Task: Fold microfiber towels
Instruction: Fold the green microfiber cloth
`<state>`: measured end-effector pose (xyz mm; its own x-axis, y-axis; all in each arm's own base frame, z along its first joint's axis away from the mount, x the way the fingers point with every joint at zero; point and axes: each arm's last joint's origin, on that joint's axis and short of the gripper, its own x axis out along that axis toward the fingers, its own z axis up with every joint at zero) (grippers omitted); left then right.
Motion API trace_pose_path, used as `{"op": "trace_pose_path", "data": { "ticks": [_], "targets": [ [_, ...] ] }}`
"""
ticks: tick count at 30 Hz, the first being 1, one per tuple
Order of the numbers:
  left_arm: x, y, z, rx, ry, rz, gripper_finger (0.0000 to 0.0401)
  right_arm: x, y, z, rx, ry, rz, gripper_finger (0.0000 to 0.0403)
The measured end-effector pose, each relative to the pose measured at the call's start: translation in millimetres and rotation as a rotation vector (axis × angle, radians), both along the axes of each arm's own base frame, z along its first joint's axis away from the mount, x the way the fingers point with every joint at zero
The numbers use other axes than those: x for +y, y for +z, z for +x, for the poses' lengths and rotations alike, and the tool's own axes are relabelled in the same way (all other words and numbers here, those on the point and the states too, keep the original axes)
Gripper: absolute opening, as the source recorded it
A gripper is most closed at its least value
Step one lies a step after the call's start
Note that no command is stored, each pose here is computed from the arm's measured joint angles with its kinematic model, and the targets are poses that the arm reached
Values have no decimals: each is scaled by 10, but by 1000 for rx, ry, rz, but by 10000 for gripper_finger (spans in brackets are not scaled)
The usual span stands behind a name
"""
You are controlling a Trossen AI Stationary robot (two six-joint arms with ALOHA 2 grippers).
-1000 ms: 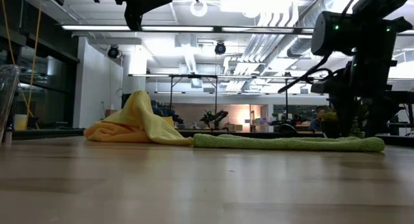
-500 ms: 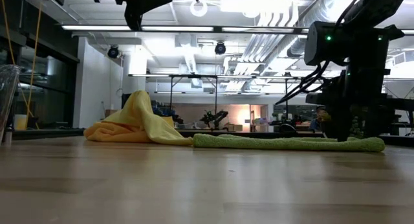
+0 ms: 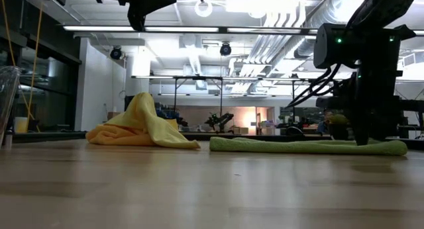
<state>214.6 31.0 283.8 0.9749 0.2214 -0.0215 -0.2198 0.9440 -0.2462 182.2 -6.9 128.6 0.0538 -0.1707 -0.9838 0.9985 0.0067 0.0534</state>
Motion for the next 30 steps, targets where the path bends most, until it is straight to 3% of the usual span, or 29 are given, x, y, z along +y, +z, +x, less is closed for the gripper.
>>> {"op": "trace_pose_path", "data": {
  "ticks": [5, 16, 22, 30],
  "targets": [
    [1, 0, 0, 1, 2, 2, 198, 3, 0, -27, 40, 62, 4, 6],
    [1, -2, 0, 7, 2, 19, 198, 8, 4, -66, 89, 172, 22, 1],
    [7, -2, -1, 7, 21, 19, 198, 16, 112, -285, 198, 223, 48, 0],
    [11, -2, -3, 7, 36, 18, 198, 8, 430, -350, 63, 224, 0, 0]
  ]
}}
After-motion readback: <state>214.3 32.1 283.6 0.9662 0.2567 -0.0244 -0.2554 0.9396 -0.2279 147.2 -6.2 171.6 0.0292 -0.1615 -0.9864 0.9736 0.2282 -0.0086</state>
